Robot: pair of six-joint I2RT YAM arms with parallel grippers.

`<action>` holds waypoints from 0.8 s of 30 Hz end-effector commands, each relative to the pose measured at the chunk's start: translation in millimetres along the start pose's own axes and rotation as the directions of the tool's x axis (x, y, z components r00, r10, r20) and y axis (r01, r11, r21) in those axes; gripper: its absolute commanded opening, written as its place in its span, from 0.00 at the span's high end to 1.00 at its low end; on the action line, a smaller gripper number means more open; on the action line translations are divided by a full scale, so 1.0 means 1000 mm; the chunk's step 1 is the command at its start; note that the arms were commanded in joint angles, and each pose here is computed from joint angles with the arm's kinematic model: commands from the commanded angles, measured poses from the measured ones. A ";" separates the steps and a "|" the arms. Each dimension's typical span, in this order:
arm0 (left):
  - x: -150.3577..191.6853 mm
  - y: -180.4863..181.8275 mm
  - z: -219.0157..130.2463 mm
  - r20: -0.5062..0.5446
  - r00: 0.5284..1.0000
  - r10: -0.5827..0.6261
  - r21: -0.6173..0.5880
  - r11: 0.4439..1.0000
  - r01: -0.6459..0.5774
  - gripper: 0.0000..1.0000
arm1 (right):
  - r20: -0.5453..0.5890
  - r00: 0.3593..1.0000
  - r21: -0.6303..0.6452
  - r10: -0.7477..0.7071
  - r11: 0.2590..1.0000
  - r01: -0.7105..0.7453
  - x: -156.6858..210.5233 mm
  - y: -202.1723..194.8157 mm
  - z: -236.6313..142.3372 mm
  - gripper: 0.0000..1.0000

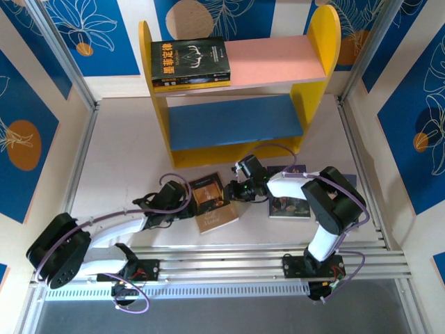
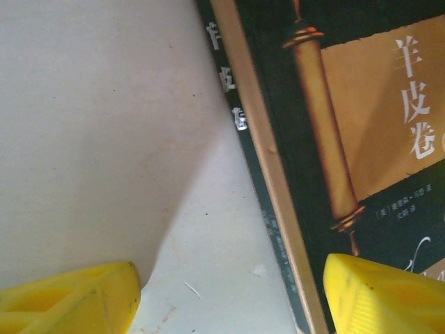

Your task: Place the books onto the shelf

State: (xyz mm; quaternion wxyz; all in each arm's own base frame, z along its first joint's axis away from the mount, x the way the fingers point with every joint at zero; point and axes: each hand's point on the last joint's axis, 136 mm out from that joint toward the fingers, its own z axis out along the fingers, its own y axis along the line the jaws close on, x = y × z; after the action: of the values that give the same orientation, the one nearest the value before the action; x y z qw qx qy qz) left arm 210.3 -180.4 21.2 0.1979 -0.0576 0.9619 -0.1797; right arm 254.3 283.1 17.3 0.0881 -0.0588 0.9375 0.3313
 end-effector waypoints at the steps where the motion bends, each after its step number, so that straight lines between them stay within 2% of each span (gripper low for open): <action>1: 0.003 -0.013 0.013 -0.029 0.999 -0.032 0.074 0.997 0.034 0.27 | -0.100 0.994 -0.058 0.040 0.997 -0.046 0.036 -0.005 0.032 0.72; 13: 0.001 -0.021 0.024 -0.040 0.998 -0.042 0.096 0.994 0.046 0.28 | -0.138 0.985 -0.152 0.108 0.980 -0.129 0.050 -0.005 0.048 0.84; 24: -0.026 -0.049 0.003 0.049 0.999 -0.010 0.183 0.983 0.001 0.28 | -0.160 0.984 -0.173 0.079 0.979 -0.107 0.058 0.007 0.049 0.87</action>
State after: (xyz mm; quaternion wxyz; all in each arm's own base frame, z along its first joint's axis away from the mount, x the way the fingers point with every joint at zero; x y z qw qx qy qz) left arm 213.7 -182.2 20.7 0.1906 -0.0702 0.9634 -0.1749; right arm 258.1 324.4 22.4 0.0987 -0.0521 0.8782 0.4650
